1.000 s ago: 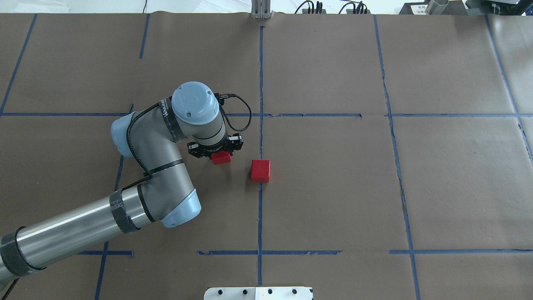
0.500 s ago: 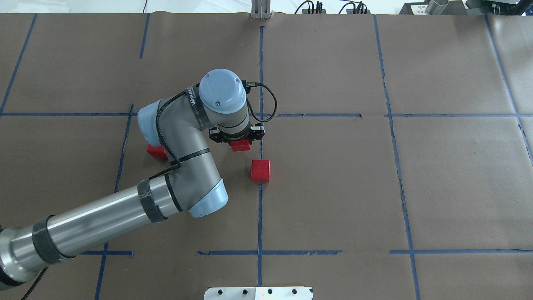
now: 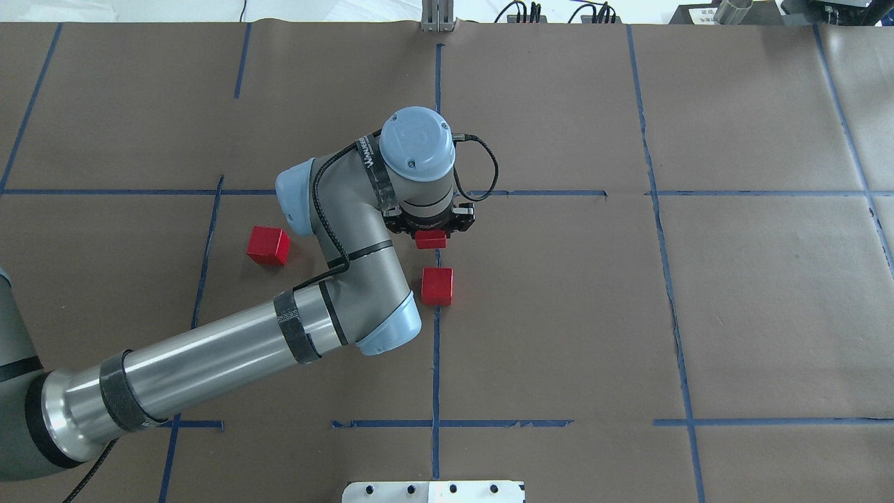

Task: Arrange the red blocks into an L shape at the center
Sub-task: 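Carry the block with the left gripper beside the center block, farther from the robot, then hold the block down against the center block with the left gripper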

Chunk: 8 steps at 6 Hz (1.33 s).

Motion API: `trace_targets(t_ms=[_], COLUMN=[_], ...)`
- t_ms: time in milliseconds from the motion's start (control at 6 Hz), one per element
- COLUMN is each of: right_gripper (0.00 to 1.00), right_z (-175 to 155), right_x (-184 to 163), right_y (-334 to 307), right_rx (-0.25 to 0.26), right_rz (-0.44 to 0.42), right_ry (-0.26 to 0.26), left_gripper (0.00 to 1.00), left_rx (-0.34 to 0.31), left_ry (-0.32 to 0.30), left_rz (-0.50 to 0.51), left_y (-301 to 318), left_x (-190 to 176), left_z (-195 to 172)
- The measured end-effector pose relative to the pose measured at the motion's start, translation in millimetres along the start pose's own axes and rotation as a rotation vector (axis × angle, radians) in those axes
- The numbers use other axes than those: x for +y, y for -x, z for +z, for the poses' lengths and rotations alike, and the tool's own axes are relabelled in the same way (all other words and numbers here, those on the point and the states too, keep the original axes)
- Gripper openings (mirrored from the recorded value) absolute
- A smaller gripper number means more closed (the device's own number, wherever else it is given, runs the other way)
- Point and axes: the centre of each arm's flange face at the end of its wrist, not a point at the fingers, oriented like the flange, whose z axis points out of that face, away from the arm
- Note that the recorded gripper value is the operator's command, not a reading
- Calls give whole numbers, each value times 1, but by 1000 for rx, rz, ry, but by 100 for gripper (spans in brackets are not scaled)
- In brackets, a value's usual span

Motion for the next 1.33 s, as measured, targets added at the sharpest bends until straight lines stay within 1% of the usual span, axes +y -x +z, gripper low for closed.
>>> trace_targets(t_ms=[333, 1333], right_gripper=[100, 100], right_z=[1, 2], right_x=[0, 1], right_y=[-1, -2], right_rx=[0, -1], right_rz=[0, 3], right_ry=[1, 4], left_gripper=[5, 5], left_rx=[-10, -11], left_ry=[19, 38], left_rz=[19, 26], left_y=[-4, -9], left_x=[11, 22], left_z=[12, 19])
